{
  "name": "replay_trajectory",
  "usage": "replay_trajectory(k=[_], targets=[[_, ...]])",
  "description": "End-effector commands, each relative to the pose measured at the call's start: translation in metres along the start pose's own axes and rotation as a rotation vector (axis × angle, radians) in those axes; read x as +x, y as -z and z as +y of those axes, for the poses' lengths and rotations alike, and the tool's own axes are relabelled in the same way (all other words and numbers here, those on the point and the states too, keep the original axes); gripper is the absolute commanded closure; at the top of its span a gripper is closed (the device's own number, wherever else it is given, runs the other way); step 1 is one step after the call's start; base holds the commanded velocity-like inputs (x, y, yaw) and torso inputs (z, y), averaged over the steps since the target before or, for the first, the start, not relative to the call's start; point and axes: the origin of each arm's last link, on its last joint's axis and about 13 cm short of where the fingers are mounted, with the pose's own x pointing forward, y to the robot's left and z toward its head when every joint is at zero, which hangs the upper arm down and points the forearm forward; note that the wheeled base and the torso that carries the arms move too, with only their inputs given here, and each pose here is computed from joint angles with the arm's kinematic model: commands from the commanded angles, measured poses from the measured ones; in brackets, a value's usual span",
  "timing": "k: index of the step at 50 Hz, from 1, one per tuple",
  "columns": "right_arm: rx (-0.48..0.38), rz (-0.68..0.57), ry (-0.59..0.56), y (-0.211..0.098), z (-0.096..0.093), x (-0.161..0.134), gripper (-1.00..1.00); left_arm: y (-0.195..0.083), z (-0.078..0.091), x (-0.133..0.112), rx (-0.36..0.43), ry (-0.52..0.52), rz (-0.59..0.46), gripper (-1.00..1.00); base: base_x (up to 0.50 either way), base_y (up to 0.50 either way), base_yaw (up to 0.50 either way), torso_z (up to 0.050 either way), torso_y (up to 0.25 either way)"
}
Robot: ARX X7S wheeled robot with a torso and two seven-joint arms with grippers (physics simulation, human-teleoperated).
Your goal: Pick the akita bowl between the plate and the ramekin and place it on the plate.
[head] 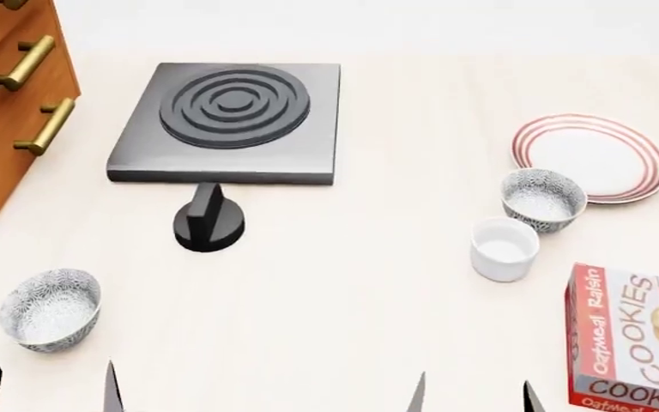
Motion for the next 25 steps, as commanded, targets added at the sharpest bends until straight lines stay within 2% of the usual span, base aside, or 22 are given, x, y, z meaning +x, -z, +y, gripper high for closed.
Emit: replay_trajectory(k=[1, 3, 7, 13, 20, 25], targets=[[0.036, -0.078, 0.016, -0.026, -0.004, 0.002, -1.00, -0.024, 0.002, 0.000, -0.009, -0.014, -0.097, -1.00, 0.50, 0.00, 0.00, 0.000, 0.000], [0.079, -0.104, 0.027, -0.040, -0.008, 0.006, -1.00, -0.033, 0.005, 0.005, -0.003, -0.041, -0.101, -1.00, 0.50, 0.00, 0.00, 0.000, 0.000], [0.108, -0.158, 0.028, -0.062, -0.013, 0.007, -1.00, -0.046, 0.007, 0.005, -0.008, -0.051, -0.119, -1.00, 0.50, 0.00, 0.00, 0.000, 0.000], [0.094, -0.214, 0.018, -0.075, -0.014, 0.002, -1.00, -0.046, 0.008, 0.005, -0.019, -0.059, -0.118, -1.00, 0.50, 0.00, 0.00, 0.000, 0.000], [0.076, -0.279, 0.023, -0.088, -0.016, 0.000, -1.00, -0.067, 0.015, 0.009, -0.037, -0.088, -0.203, -1.00, 0.50, 0.00, 0.00, 0.000, 0.000], [0.070, -0.302, 0.024, -0.092, -0.017, -0.001, -1.00, -0.076, 0.020, 0.010, -0.069, -0.088, -0.212, -1.00, 0.50, 0.00, 0.00, 0.000, 0.000]])
